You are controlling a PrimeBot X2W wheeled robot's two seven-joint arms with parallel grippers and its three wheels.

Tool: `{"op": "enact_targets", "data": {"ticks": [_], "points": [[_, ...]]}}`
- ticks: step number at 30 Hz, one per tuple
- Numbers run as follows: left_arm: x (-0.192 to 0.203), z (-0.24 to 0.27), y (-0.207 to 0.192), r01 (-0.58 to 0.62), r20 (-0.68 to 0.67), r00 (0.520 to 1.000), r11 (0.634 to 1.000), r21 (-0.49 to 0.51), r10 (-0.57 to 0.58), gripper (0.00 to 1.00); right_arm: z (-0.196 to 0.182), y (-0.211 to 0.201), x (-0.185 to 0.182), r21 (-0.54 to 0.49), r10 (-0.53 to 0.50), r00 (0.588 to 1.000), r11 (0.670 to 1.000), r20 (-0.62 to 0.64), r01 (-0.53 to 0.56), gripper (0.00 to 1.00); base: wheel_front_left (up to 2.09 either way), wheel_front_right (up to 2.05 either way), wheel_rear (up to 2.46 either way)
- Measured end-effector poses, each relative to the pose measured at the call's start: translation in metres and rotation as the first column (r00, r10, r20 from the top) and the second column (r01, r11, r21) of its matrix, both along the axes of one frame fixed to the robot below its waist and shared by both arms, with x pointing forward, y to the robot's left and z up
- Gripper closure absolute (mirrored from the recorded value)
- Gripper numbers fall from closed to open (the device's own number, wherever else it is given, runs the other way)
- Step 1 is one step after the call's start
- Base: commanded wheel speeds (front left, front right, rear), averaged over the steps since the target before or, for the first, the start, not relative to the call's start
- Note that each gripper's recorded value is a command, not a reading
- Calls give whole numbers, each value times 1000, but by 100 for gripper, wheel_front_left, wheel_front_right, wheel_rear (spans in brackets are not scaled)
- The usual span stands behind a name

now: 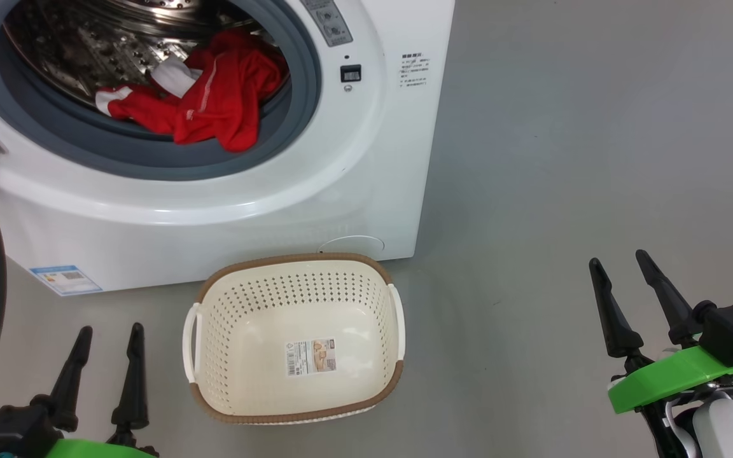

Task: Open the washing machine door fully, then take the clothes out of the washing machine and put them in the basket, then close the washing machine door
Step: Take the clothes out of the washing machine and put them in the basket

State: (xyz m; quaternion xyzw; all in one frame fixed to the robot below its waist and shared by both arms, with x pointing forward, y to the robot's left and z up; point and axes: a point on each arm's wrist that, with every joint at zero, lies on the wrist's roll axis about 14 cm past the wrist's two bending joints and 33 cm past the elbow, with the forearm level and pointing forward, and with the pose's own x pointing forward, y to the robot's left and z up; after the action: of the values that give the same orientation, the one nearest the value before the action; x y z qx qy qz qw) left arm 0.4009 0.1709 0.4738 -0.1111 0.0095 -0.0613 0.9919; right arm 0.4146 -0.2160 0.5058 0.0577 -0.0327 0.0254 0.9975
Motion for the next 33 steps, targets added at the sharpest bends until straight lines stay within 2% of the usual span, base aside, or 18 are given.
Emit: {"op": "enact_targets", "data": {"ticks": [33], "points": [[-4,5,4,-11,10,1000,1000,-12,12,0,1,11,3,-5,33,999,999,3,-33,0,6,-7,1]]}}
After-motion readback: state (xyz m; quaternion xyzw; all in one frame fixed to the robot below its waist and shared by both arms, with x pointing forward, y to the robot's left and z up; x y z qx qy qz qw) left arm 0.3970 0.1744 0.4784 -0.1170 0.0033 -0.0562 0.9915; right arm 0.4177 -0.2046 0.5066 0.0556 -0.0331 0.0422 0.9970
